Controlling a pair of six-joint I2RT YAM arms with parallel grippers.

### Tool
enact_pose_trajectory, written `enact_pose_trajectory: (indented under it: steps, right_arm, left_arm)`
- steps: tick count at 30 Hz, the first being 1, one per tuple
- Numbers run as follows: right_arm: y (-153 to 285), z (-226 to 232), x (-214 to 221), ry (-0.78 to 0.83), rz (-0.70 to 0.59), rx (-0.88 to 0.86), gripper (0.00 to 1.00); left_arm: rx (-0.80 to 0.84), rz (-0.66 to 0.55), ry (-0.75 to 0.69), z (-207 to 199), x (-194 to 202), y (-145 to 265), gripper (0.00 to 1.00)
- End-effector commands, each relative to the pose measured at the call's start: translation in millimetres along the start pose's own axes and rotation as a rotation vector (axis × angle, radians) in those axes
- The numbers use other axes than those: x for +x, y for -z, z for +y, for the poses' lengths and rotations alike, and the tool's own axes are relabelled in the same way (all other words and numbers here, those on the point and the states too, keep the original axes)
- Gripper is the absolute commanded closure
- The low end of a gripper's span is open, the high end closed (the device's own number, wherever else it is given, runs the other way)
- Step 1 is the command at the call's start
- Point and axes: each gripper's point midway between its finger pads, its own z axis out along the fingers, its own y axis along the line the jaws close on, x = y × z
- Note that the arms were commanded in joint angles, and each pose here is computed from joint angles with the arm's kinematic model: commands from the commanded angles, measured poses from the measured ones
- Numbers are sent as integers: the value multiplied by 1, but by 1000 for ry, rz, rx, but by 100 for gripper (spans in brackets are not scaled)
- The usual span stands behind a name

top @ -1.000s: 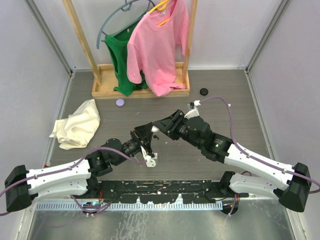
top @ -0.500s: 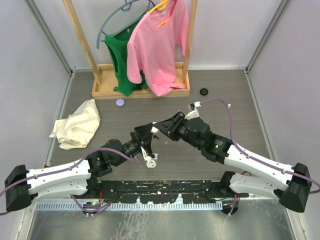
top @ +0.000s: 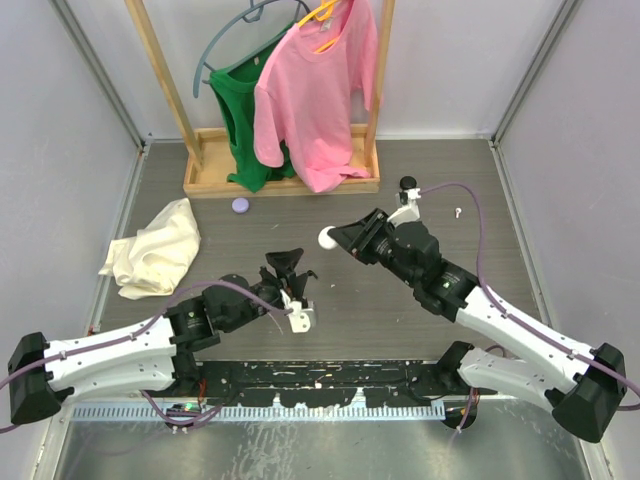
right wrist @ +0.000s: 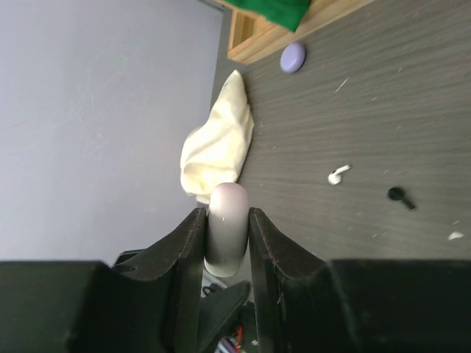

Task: Insert the wireless bluetooth earbuds into the charging case
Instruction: Pick up the charging case at the center of the board.

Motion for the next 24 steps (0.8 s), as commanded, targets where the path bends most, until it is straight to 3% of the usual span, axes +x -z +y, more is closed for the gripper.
enact_pose_trajectory:
  steps: [1,9,14,24]
  right_arm:
    - [4,13,-24,154,-36,-69,99]
    - [1,14,-37,491,18,-139,99]
    - [5,24,-32,673,68,-218,99]
    - [19,30,-13,864,173,-348,99]
  left_arm:
    - [0,25,246,15,-13,6,38]
    - [107,126,605,-1,-21,10,33]
    - [99,106,812,-1,-33,9,24]
    - [139,-187,1203,14,-44,4,21]
